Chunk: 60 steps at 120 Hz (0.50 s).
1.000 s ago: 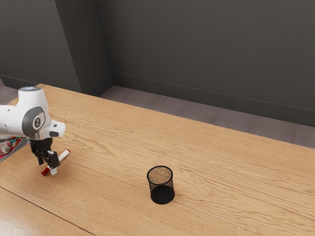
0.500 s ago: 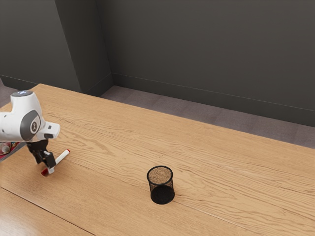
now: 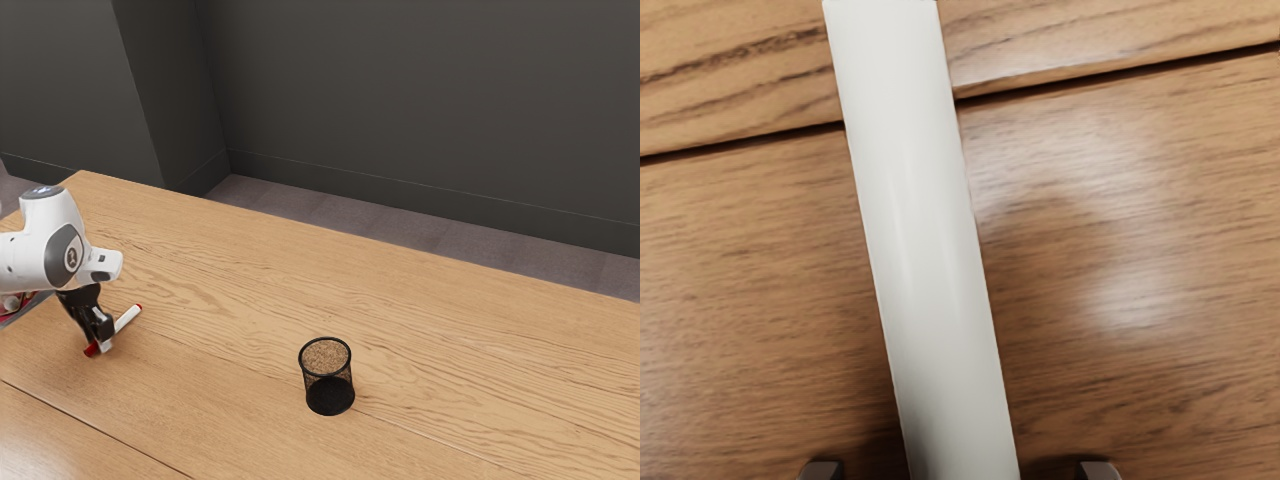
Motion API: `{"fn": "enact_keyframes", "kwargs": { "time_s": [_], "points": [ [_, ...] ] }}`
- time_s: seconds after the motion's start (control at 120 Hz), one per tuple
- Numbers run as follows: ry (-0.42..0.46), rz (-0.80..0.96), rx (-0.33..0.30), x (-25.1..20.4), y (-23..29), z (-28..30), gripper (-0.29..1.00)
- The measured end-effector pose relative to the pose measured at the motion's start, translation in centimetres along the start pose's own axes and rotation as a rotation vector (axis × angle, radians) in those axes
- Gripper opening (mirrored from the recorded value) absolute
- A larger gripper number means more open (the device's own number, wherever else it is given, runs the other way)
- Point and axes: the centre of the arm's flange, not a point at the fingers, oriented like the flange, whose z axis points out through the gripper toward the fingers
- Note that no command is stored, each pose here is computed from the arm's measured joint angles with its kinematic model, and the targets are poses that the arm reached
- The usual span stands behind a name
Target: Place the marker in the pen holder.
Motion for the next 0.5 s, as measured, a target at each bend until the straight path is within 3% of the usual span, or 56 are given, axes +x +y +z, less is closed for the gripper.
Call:
{"fn": "enact_keyframes", "kwargs": {
  "time_s": [0.192,0.442,0.5],
  "points": [
    [0.001,0.008,0.001,0.11,0.12,-0.02,0.08],
    [0.002,0.0,0.008,0.11,0.02,-0.05,0.13],
    [0.0,0.0,0.013,0.15,0.06,-0.08,0.0]
  ]
}}
